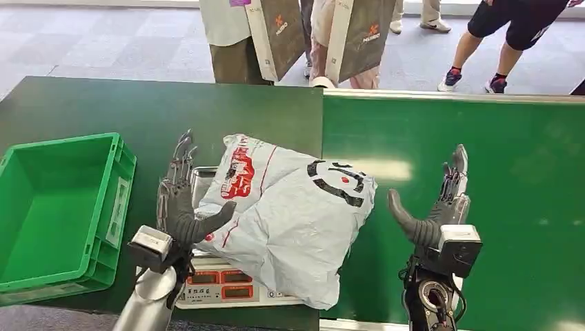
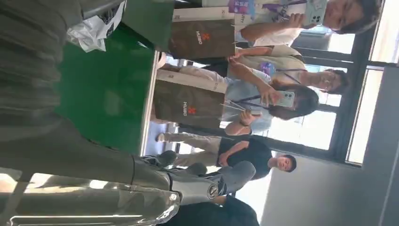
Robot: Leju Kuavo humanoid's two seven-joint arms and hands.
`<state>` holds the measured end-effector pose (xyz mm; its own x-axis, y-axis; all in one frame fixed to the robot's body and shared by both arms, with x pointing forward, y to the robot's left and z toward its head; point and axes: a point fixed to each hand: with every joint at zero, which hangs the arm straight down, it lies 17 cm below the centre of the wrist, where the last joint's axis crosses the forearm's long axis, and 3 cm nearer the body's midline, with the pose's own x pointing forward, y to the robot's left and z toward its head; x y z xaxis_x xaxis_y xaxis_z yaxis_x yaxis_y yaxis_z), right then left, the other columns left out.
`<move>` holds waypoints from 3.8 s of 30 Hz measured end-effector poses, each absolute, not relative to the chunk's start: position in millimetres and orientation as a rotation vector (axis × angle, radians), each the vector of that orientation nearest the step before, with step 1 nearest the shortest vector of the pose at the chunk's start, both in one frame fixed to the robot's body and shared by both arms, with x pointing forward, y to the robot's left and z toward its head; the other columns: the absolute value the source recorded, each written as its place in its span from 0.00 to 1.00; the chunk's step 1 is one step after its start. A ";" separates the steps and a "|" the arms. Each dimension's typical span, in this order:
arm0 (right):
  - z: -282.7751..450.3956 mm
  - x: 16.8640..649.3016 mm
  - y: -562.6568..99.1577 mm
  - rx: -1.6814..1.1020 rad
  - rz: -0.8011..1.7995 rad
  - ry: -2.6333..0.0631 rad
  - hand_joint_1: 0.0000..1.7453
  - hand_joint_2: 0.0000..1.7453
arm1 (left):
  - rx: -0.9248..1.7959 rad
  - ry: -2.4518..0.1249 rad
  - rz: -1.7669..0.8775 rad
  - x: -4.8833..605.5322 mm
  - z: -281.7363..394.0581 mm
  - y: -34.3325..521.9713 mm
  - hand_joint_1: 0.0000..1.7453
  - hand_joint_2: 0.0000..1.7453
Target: Moved the parcel from conveyor to table for the left to box.
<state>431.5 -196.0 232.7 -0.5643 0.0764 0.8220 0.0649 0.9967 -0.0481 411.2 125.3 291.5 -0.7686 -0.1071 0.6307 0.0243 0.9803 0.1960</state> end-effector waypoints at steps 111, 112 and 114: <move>203.0 424.4 -210.5 -0.105 -0.020 -2.080 0.00 1.00 | 1.773 -2.053 -0.336 457.9 358.6 372.8 1.00 1.00; 203.2 424.6 -210.1 -0.104 -0.020 -2.080 0.00 1.00 | 1.796 -2.021 -0.348 460.8 357.9 379.9 1.00 1.00; 203.2 425.2 -209.7 -0.104 -0.018 -2.080 0.00 1.00 | 1.838 -1.912 -0.347 467.6 352.1 404.6 1.00 1.00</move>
<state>425.2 -209.7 203.2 -0.4865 0.0665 0.8711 0.0816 0.9962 -0.0304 467.6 404.6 352.1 0.0008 -0.9882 0.1530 -0.8714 0.0743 0.4848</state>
